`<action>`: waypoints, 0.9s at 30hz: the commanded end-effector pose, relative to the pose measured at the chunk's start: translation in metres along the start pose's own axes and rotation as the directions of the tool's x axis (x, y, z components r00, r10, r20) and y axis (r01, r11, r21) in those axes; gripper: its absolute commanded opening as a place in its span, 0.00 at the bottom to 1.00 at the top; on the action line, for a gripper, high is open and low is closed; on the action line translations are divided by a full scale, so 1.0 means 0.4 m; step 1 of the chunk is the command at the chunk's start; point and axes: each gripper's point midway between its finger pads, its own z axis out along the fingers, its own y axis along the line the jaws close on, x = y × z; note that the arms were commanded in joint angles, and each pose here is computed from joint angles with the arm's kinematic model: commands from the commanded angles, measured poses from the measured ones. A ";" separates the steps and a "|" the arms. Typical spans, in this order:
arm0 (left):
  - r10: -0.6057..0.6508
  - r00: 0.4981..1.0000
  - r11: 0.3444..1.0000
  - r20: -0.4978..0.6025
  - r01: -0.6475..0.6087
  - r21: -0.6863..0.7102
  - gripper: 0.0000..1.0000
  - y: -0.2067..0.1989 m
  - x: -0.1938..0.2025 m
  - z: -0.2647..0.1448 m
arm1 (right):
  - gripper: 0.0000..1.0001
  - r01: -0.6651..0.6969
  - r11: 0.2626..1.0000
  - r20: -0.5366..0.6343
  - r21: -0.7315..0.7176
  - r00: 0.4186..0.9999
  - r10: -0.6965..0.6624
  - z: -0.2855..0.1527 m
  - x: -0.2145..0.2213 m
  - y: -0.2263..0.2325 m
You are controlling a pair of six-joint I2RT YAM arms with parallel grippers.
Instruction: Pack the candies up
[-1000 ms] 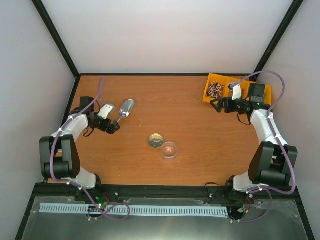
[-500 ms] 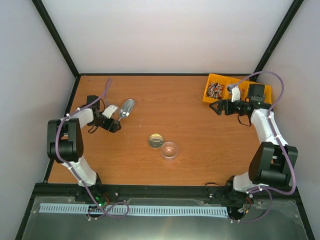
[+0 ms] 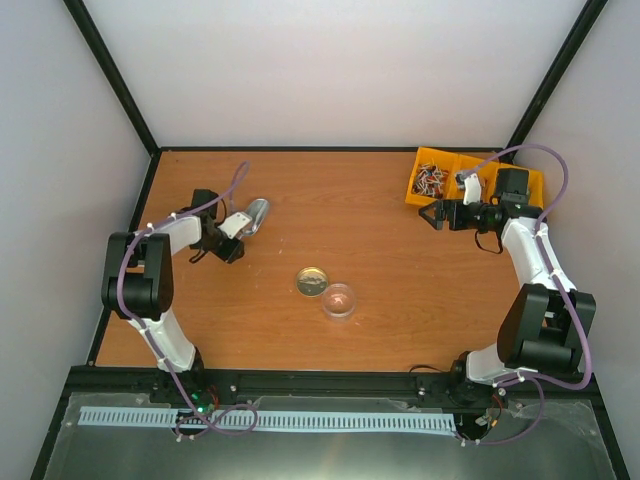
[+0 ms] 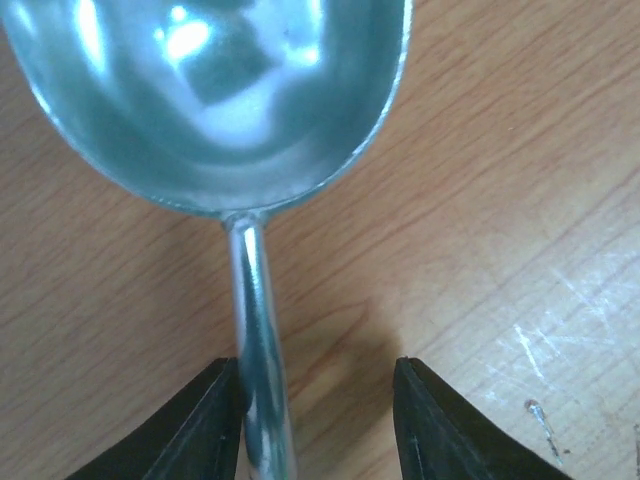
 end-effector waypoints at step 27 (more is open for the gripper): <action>0.192 0.969 0.978 0.159 -0.201 0.048 0.01 -0.163 -0.110 -0.252 | 1.00 0.066 0.976 -0.082 -0.208 0.993 -0.085 0.001 -0.062 0.194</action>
